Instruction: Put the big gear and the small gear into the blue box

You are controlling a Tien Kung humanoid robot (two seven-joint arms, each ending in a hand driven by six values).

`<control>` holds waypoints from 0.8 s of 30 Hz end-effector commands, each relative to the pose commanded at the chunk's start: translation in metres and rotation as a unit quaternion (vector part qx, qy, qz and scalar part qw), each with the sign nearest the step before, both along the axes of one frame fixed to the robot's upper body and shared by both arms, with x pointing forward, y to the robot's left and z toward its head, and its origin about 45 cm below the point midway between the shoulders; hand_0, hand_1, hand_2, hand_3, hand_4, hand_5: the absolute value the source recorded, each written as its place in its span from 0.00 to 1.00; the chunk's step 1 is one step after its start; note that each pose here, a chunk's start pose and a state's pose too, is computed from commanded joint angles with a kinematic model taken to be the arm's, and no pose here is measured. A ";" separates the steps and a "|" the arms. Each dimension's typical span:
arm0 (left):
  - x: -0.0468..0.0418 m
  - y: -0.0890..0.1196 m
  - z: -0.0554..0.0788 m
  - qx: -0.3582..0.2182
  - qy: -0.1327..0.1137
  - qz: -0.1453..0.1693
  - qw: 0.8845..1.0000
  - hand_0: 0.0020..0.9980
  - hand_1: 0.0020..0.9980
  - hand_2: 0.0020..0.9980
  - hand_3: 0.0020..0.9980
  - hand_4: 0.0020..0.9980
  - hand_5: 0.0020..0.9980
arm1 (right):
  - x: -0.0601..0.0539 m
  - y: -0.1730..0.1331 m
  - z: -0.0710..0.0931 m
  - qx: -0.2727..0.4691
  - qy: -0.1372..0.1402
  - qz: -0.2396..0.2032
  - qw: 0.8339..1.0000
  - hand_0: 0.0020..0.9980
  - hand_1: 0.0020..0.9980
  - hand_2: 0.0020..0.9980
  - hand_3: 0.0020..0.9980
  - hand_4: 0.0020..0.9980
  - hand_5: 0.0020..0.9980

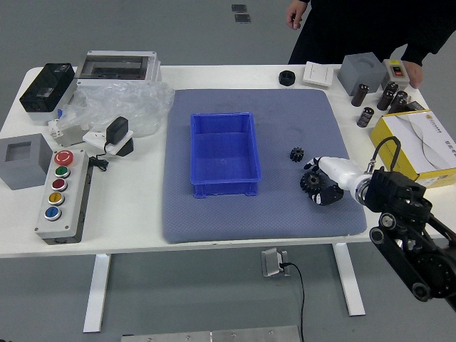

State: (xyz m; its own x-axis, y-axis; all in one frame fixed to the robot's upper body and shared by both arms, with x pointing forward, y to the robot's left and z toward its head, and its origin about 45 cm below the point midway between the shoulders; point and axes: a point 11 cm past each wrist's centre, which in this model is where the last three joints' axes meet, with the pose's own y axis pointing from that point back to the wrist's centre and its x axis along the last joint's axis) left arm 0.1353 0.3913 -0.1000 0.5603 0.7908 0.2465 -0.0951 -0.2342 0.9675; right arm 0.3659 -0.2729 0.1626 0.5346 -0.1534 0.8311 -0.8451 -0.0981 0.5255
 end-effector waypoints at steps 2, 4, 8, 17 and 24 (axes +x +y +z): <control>-0.0001 0.000 0.000 0.000 0.000 0.000 1.000 0.79 0.76 0.75 0.70 0.60 0.33 | 0.000 0.001 0.000 -0.005 -0.001 0.001 1.000 0.87 0.83 0.81 0.81 0.71 0.12; -0.0001 0.000 0.000 0.000 0.000 0.000 1.000 0.79 0.76 0.75 0.70 0.60 0.33 | 0.001 0.001 0.000 -0.010 -0.002 0.002 1.000 0.87 0.83 0.81 0.81 0.71 0.12; 0.0002 -0.001 0.000 -0.001 0.000 0.000 1.000 0.79 0.76 0.76 0.69 0.59 0.33 | 0.002 0.003 0.000 -0.020 -0.003 0.006 1.000 0.85 0.80 0.79 0.80 0.70 0.13; -0.0001 -0.001 0.000 -0.001 0.001 0.000 1.000 0.79 0.76 0.75 0.70 0.60 0.32 | 0.002 0.012 -0.002 -0.034 0.000 0.016 0.999 0.78 0.75 0.76 0.77 0.70 0.13; -0.0011 -0.003 -0.001 -0.003 0.003 0.000 1.000 0.79 0.76 0.75 0.70 0.60 0.32 | 0.001 0.015 -0.005 -0.043 0.004 0.019 0.999 0.74 0.71 0.74 0.73 0.69 0.15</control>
